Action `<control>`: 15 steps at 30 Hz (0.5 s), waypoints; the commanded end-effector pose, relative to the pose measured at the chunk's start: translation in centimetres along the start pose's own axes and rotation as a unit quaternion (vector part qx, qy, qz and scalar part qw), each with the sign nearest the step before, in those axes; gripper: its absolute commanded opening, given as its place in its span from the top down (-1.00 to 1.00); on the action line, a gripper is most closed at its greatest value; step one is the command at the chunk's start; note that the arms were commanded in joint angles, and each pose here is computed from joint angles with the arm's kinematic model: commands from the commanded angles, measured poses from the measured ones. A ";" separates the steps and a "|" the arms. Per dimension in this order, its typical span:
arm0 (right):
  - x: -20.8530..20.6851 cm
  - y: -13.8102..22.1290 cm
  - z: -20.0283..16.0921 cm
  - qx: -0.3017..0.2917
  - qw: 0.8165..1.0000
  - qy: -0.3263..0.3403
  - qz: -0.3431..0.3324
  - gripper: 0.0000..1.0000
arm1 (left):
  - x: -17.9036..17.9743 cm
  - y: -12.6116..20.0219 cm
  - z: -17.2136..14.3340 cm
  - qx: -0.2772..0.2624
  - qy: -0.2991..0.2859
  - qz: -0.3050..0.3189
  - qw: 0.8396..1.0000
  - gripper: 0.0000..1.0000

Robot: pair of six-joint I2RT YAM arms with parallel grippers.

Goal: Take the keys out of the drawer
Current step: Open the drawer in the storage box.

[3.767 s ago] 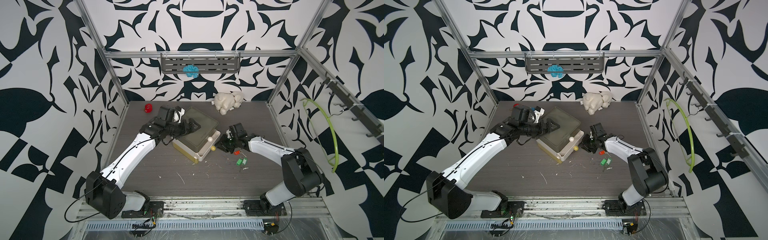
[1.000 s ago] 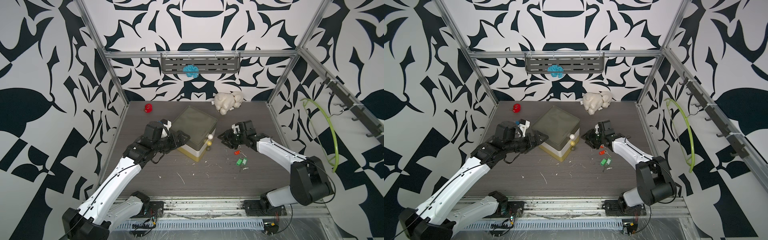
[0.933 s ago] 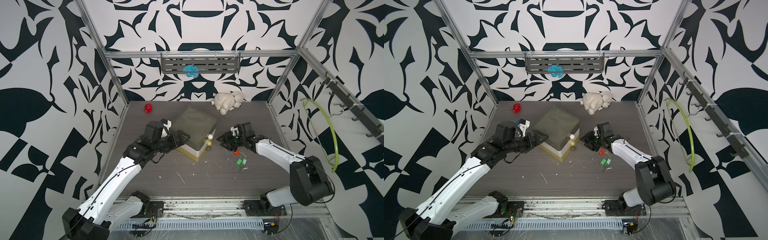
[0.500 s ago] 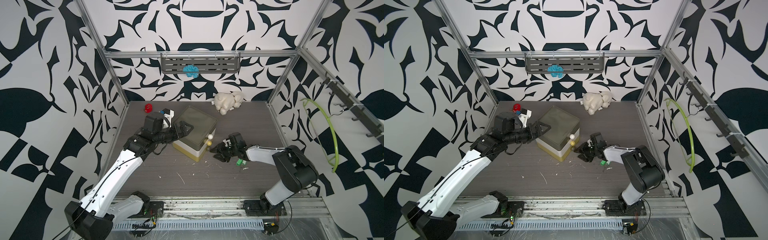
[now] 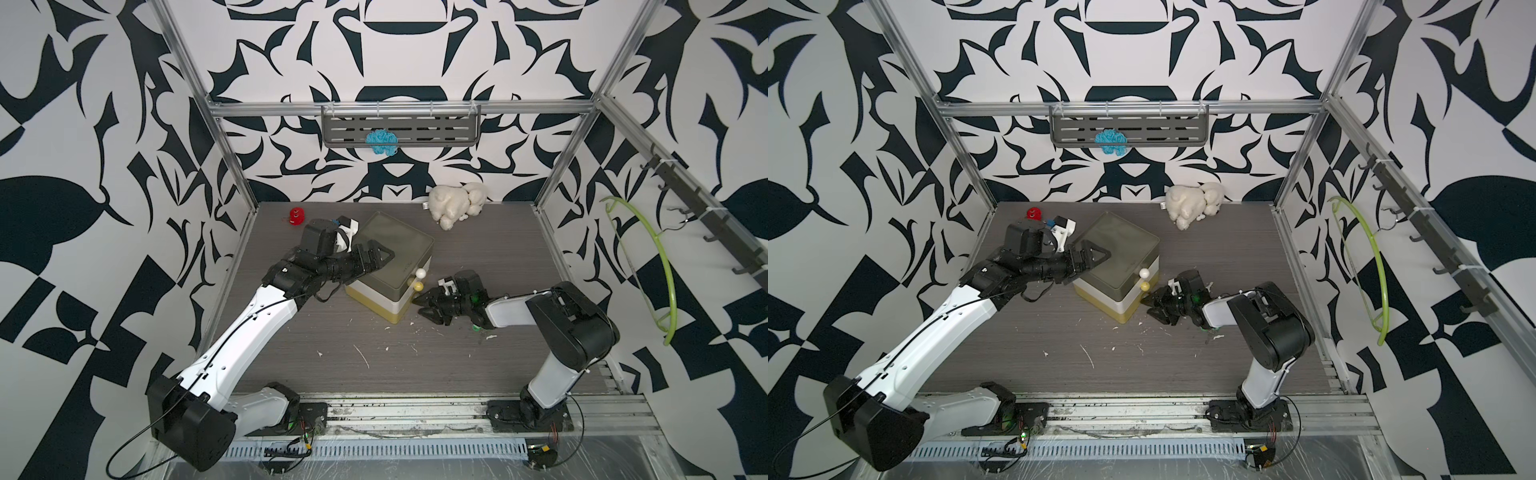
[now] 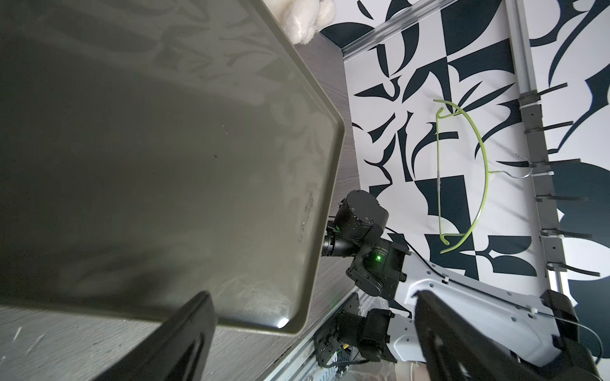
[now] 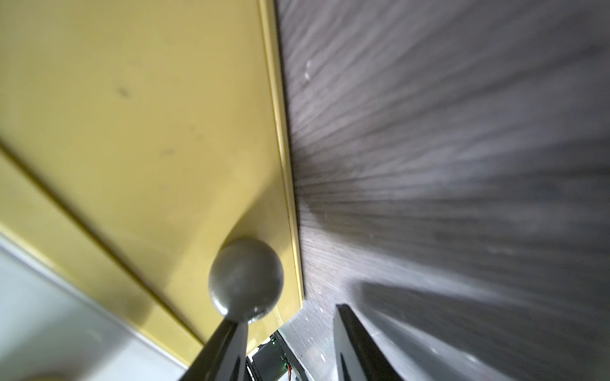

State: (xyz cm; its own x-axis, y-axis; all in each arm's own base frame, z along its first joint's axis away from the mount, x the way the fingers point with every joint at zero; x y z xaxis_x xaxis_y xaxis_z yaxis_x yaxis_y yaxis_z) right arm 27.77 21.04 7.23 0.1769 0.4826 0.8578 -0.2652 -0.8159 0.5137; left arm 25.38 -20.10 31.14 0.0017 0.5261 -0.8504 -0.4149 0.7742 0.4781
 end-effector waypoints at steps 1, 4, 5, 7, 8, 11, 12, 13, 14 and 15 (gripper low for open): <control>1.5 0.1 2.0 -0.058 0.998 0.026 0.025 0.06 | 0.7 -0.8 -0.3 0.018 -0.001 0.001 1.000 -0.98; 1.9 -0.2 2.3 -0.060 0.997 0.032 0.031 0.06 | 1.2 -1.1 -0.5 0.023 0.005 0.006 1.000 -0.98; 2.0 -0.2 2.4 -0.061 0.997 0.033 0.034 0.06 | 1.4 -1.1 -0.6 0.025 0.006 0.007 1.000 -0.98; 2.1 -0.2 2.5 -0.064 0.997 0.035 0.038 0.07 | 1.7 -1.3 -0.7 0.027 0.008 0.010 1.000 -0.98; 2.2 -0.2 2.6 -0.066 0.996 0.036 0.039 0.07 | 1.8 -1.3 -0.7 0.027 0.009 0.012 1.000 -0.98; 2.0 0.0 2.6 -0.068 0.996 0.035 0.038 0.09 | 2.3 -1.5 -0.9 0.030 0.014 0.017 0.999 -0.98; 2.0 0.1 2.6 -0.071 0.996 0.035 0.040 0.10 | 2.4 -1.6 -0.9 0.031 0.015 0.018 0.999 -0.98; 2.0 0.3 2.5 -0.072 0.996 0.036 0.042 0.10 | 2.5 -1.7 -0.9 0.032 0.016 0.019 0.999 -0.98; 1.9 0.5 2.5 -0.073 0.996 0.035 0.042 0.11 | 2.5 -1.7 -1.0 0.032 0.016 0.019 0.999 -0.98; 1.8 0.8 2.5 -0.076 0.995 0.037 0.043 0.11 | 2.5 -1.6 -0.9 0.031 0.015 0.019 0.999 -0.98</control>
State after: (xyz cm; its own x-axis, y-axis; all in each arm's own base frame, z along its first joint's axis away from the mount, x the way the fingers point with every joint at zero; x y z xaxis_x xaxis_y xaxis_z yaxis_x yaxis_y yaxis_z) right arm 28.67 21.24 7.63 0.1333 0.4551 0.8804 -0.3075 -0.8255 0.4733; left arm 25.57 -20.50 29.89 0.0052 0.5161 -0.8565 -0.3934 0.7885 0.4727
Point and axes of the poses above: each gripper's point midway between its finger pads, its own y axis back along the fingers, its own x axis along the line the jaws close on, z = x × y, the point moved 6 cm from there along y, back along the fingers, and after that the axes turned 13 degrees about y, right-handed, at the moved point
